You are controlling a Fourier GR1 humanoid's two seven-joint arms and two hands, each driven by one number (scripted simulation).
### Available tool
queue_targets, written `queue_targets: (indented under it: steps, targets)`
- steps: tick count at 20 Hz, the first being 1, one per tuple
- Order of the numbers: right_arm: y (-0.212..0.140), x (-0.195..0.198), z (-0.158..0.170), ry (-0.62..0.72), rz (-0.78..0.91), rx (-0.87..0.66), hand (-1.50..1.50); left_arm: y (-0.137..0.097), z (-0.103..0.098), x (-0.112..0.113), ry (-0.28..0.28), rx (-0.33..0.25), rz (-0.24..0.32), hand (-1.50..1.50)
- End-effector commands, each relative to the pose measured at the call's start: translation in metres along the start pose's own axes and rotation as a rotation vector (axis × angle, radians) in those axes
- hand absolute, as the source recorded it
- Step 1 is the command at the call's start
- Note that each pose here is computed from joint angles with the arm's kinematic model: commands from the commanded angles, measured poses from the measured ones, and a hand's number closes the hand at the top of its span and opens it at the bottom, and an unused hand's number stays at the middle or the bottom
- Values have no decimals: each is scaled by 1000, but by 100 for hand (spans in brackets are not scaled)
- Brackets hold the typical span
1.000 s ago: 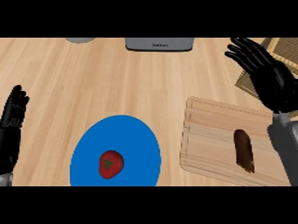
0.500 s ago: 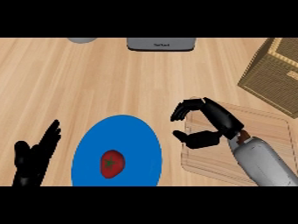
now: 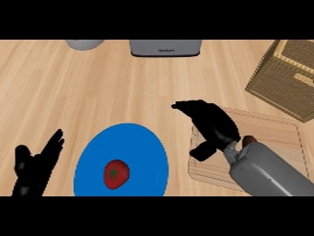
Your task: Pick the sweet potato from the cutting board and place it in the basket
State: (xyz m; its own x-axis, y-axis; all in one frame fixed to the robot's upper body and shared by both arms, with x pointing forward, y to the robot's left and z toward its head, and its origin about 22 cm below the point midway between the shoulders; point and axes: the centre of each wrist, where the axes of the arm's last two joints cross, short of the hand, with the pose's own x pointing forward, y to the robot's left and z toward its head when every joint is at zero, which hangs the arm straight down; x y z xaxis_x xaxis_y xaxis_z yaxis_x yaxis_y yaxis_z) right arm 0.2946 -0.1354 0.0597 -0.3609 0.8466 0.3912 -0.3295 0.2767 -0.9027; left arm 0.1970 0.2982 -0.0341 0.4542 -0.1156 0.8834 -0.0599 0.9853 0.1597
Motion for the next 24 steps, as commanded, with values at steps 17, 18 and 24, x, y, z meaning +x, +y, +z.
queue_targets:
  steps: [17,18,24]
  targets:
    - [-151,97,-14,342,667,454,-150,0,6,-20,102,7,15,0]
    - [-176,90,-9,355,647,440,-150,-4,7,-21,102,15,16,0]
    - [-169,99,-7,345,654,466,-150,-6,-3,-9,93,10,21,0]
